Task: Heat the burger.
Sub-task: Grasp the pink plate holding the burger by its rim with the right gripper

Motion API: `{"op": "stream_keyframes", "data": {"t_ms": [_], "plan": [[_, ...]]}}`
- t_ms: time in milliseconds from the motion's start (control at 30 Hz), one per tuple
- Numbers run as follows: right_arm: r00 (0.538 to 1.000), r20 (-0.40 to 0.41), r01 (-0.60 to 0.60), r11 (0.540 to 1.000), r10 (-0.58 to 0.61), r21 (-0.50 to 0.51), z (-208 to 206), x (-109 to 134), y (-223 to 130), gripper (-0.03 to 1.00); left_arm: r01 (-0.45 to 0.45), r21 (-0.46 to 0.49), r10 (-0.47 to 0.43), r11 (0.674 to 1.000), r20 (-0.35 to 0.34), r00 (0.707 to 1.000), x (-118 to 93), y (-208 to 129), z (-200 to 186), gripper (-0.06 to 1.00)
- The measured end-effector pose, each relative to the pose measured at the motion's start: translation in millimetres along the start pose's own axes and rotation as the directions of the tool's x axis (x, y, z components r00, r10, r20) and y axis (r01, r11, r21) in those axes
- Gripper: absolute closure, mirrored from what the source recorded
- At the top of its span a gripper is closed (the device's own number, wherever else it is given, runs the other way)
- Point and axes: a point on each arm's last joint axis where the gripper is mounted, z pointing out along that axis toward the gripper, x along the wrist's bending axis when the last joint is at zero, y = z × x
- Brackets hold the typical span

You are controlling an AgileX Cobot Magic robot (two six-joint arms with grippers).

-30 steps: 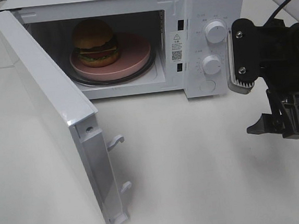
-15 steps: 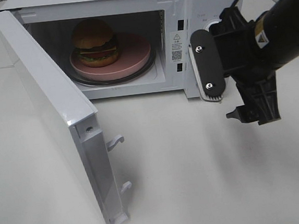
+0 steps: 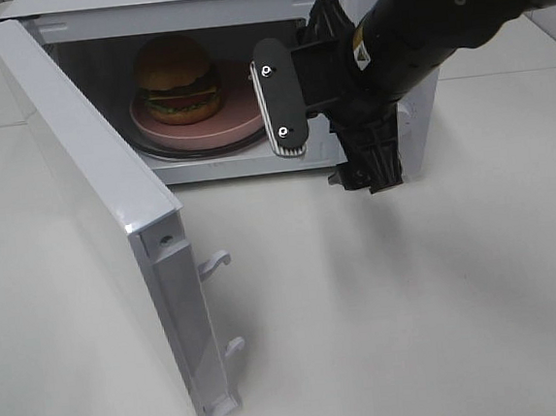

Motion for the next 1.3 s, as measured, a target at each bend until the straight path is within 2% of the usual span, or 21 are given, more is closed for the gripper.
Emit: {"op": "stream_keyframes", "data": {"t_ms": [300,833,1300], "plan": [[0.999,0.050,0.021,0.998,-0.018,-0.057,24.7,-12.7,19.5,0.03,0.000,0.000,0.000,1.000,0.000,1.000,0.0,0.0,0.0,-0.04],[0.996,0.083,0.033,0.994,-0.024,-0.103,81.5,-26.2,40.0,0.07,0.000,0.000,0.000,1.000,0.000,1.000,0.0,0.0,0.0,-0.04],[0.995,0.098,0.032,0.993,-0.022,-0.111,110.3,-36.7,49.4,0.11,0.000,0.000,0.000,1.000,0.000,1.000,0.0,0.0,0.0,-0.04]]}}
